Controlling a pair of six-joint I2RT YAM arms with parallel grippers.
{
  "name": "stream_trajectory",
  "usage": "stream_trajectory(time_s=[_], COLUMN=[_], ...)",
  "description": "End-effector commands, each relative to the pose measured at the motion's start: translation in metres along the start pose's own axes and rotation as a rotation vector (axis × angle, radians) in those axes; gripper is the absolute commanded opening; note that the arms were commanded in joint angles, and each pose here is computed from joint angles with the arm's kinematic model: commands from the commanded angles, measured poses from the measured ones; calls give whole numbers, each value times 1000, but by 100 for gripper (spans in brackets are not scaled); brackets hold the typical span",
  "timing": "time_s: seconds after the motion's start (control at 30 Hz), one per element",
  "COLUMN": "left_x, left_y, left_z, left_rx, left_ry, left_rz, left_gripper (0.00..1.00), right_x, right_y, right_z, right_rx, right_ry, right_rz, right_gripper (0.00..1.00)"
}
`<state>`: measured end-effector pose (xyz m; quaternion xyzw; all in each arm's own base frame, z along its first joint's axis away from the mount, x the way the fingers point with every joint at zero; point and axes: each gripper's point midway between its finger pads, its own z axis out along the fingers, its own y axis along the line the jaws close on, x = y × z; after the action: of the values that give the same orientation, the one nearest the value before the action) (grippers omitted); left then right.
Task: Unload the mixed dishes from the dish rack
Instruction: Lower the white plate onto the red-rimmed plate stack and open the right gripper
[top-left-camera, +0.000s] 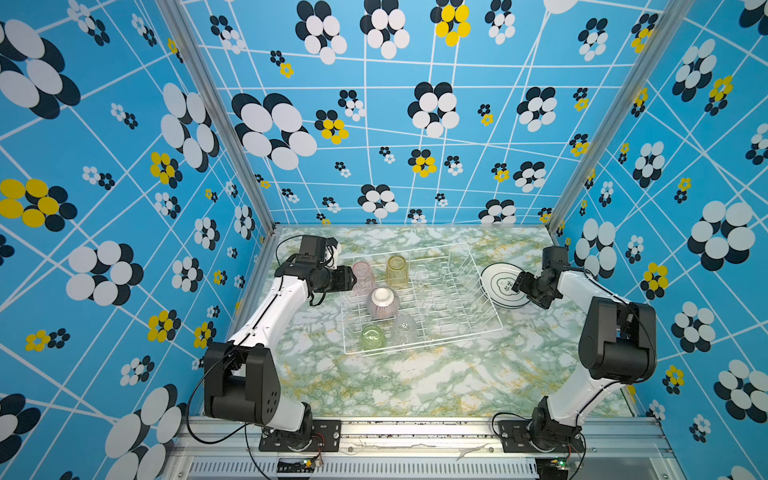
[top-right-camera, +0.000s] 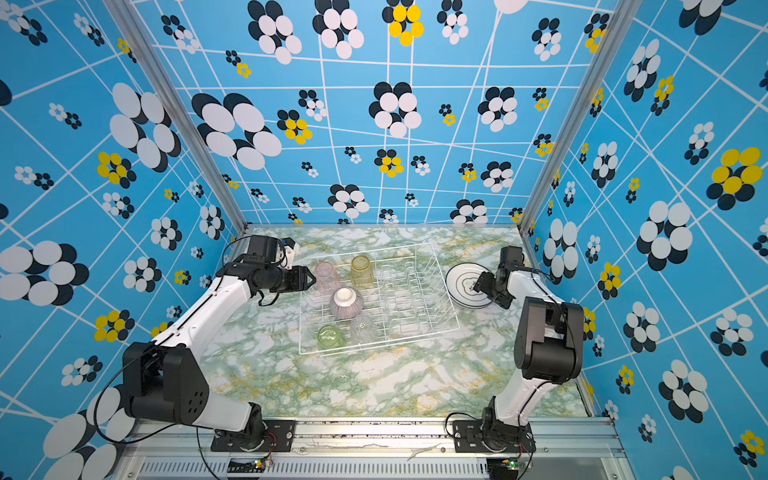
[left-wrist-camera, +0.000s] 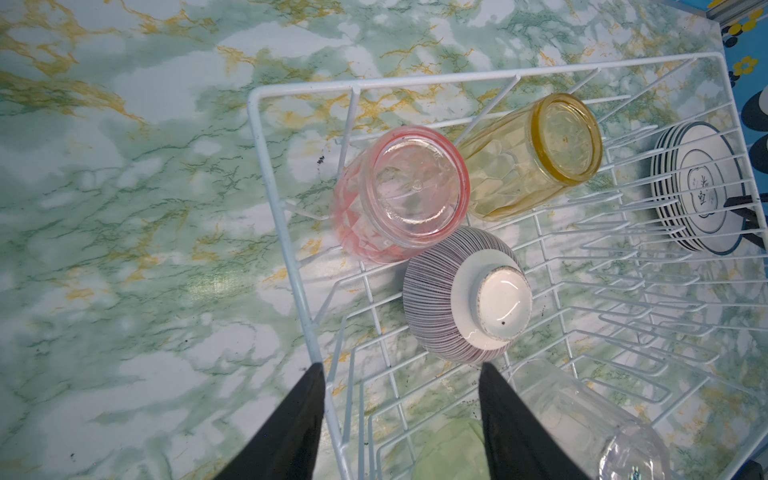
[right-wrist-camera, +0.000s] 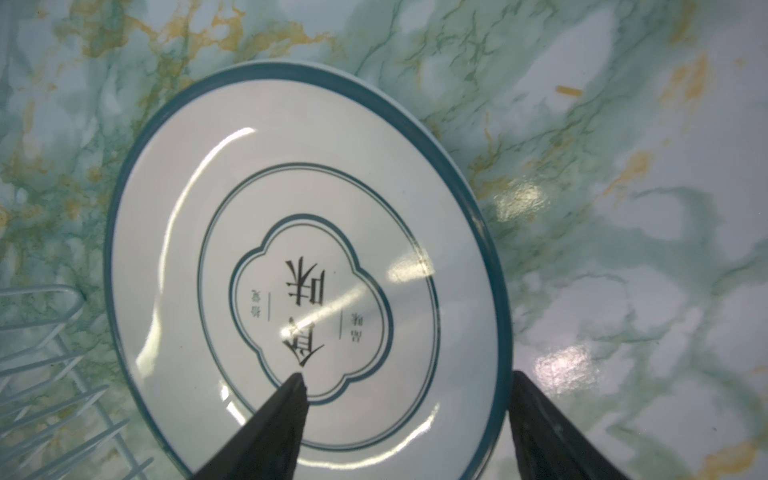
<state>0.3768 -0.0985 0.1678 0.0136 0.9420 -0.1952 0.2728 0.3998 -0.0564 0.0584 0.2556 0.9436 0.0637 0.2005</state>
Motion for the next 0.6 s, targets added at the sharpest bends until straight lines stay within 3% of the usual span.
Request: stream_trajectory(time_s=[0.0, 0.23, 0.57], left_x=[2, 3, 17], left_y=[4, 5, 19], left_z=[4, 2, -16], left_rx=[6, 2, -84], left_ry=[10, 13, 37], left_rz=[-1, -1, -17], left_gripper=[60, 60, 56], right_x=[-2, -3, -14], right_y=[-1, -1, 16], right_z=[-2, -5, -63], right_rx=[24, 29, -60], right_ry=[-3, -7, -130], right_rz=[-25, -32, -68], right_gripper=[78, 78, 75])
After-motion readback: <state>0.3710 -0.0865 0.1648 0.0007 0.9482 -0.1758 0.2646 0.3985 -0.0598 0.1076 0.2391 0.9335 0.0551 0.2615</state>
